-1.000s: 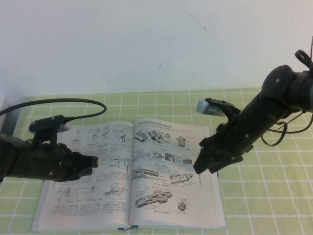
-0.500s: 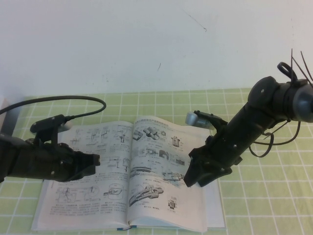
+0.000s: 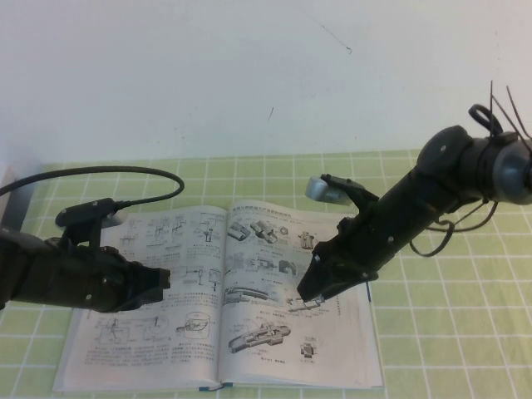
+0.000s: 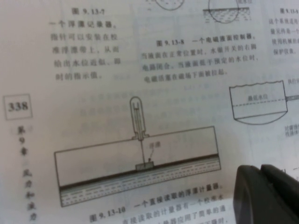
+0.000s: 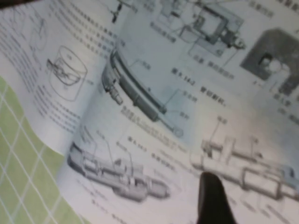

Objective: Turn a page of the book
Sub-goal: Open the closed book

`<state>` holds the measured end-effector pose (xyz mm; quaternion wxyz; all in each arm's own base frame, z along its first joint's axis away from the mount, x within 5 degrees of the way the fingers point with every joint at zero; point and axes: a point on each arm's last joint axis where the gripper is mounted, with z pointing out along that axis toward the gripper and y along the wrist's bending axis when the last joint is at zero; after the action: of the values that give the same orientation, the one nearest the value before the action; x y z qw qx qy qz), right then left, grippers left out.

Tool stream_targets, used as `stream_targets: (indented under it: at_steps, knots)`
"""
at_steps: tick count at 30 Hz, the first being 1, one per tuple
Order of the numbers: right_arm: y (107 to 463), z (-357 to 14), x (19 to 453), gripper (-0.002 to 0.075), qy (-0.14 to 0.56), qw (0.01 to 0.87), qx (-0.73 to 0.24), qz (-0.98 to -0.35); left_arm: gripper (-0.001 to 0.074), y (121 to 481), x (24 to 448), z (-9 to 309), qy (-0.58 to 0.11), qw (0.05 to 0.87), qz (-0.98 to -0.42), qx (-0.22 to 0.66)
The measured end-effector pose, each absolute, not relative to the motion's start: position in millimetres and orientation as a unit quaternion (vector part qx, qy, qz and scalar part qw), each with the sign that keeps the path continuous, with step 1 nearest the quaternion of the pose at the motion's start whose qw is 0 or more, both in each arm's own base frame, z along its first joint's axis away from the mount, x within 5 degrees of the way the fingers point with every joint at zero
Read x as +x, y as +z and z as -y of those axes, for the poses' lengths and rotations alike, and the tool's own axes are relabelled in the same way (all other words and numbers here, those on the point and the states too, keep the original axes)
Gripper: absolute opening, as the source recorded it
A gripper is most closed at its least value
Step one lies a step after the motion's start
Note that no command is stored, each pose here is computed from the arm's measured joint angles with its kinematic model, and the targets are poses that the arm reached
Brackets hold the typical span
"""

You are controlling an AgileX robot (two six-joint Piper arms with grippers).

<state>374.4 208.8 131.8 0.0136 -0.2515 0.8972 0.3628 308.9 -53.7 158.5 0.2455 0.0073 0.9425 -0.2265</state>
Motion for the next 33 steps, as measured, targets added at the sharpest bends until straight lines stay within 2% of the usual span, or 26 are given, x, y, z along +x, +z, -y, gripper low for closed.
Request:
stream_targets:
  at_steps: [5,9,17,33]
  knots:
    - [147.0,-202.2,380.8,0.0377,0.309,-0.002,-0.290,-0.906,-0.0004,158.0,308.8,52.8,-0.219,0.246,-0.944,0.015]
    - [147.4,-196.6,380.1,0.0377,0.280,-0.021,-0.286,-0.916,-0.0004,157.0,308.2,51.6,-0.208,0.245,-0.946,0.030]
    - [128.6,-195.4,370.6,0.0375,0.278,-0.038,-0.263,-0.923,-0.0004,156.4,308.7,49.8,-0.196,0.248,-0.948,0.035]
    - [111.2,-215.4,373.0,0.0374,0.399,-0.033,-0.220,-0.889,-0.0004,156.4,308.7,49.8,-0.197,0.247,-0.948,0.028]
